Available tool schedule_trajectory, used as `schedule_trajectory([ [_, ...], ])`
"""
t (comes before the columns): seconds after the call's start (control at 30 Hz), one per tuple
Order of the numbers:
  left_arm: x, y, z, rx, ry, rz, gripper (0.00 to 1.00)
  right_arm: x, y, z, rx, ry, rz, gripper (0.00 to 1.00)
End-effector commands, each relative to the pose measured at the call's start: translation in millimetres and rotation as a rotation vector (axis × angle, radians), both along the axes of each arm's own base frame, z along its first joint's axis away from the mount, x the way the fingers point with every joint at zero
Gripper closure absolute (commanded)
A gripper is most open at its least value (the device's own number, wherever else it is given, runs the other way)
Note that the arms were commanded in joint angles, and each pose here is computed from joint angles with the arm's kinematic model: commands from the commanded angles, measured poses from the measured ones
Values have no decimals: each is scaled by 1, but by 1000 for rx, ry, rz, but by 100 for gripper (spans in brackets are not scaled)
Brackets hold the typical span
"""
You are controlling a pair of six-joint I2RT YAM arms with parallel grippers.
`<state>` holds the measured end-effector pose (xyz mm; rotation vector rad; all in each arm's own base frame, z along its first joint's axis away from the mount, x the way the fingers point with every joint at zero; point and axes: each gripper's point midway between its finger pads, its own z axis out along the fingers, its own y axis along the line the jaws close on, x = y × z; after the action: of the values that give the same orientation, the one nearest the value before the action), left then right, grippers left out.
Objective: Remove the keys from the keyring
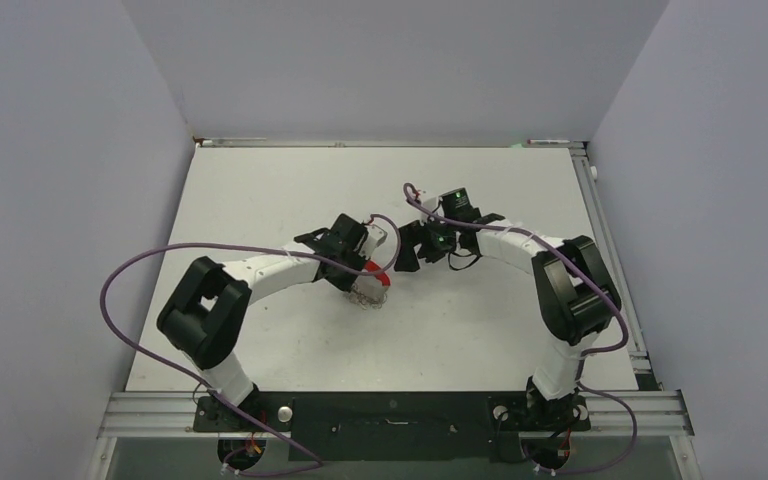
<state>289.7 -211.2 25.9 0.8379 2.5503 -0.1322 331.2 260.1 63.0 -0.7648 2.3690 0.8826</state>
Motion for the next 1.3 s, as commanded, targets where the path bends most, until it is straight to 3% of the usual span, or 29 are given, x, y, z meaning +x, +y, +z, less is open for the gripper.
schedule_trajectory([
  [0.0, 8, -11, 44, -85, -125, -119, 100, 4, 20, -1, 100, -1, 45, 9],
  [0.17, 14, -10, 65, -88, -221, -200, 100, 5, 35, 5, 239, 42, 81, 0],
  [0.43, 26, -13, 92, -179, -323, -221, 100, -6, 38, 10, 511, 232, 16, 6],
  [0.8, 43, -13, 146, -503, -301, -126, 100, -14, 45, 44, 772, 409, -73, 10],
  [1.27, 49, -19, 232, -986, -227, -73, 100, -28, 69, 112, 1092, 611, -18, 10],
])
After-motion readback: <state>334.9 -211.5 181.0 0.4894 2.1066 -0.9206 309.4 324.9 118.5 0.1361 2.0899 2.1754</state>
